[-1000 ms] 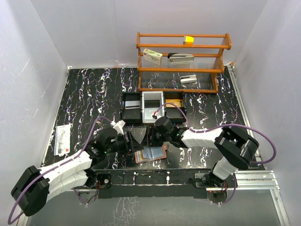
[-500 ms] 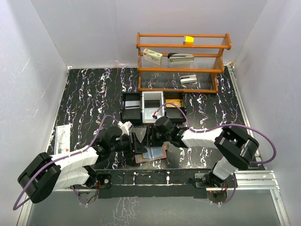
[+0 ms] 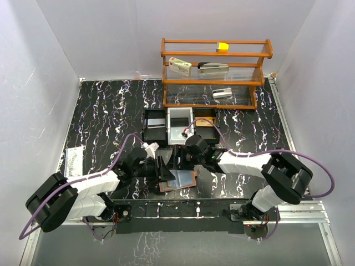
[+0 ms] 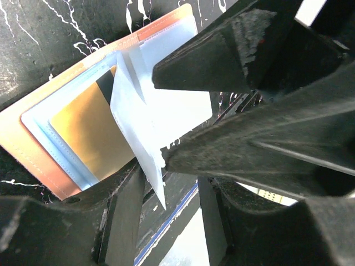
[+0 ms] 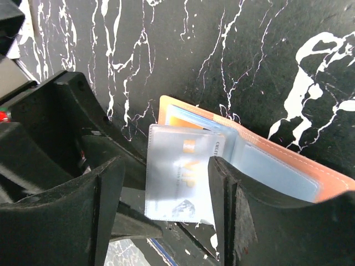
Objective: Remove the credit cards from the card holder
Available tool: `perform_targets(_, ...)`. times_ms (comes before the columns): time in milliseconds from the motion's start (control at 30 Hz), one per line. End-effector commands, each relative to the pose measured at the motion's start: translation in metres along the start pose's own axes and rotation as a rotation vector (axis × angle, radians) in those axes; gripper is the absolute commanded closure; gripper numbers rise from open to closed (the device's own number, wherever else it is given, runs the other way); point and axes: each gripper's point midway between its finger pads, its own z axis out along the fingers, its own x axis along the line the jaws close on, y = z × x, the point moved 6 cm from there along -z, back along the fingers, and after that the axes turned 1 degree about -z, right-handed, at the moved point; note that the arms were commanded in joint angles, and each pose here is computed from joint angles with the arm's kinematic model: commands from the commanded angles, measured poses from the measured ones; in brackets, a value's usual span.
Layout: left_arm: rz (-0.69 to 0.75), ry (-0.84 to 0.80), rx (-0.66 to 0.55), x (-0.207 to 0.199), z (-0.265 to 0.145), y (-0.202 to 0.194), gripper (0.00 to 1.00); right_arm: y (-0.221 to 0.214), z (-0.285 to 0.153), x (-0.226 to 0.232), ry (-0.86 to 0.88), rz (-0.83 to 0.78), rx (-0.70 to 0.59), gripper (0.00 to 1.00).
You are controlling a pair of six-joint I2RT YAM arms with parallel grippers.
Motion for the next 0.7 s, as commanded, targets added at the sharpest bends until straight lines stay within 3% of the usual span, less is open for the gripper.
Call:
perform_targets(0, 0.052, -0.049, -0.011, -0.016, 0.003, 0.009, 0.59, 0.026, -0.016, 0.021, 0.012, -0.039, -0.099, 0.38)
perform_targets(300, 0.077, -0.092, 0.002, -0.032, 0.011, 0.013, 0.59, 0.033, -0.046, 0.000, -0.149, -0.041, -0.231, 0.33)
perform_targets(533, 0.106, -0.065, 0.042, -0.044, 0.038, 0.014, 0.58, 0.036, -0.080, -0.024, -0.242, 0.036, -0.387, 0.30)
perform_targets(667, 0.071, -0.072, 0.024, -0.042, 0.046, 0.009, 0.50, 0.036, -0.095, -0.029, -0.213, 0.051, -0.424, 0.32)
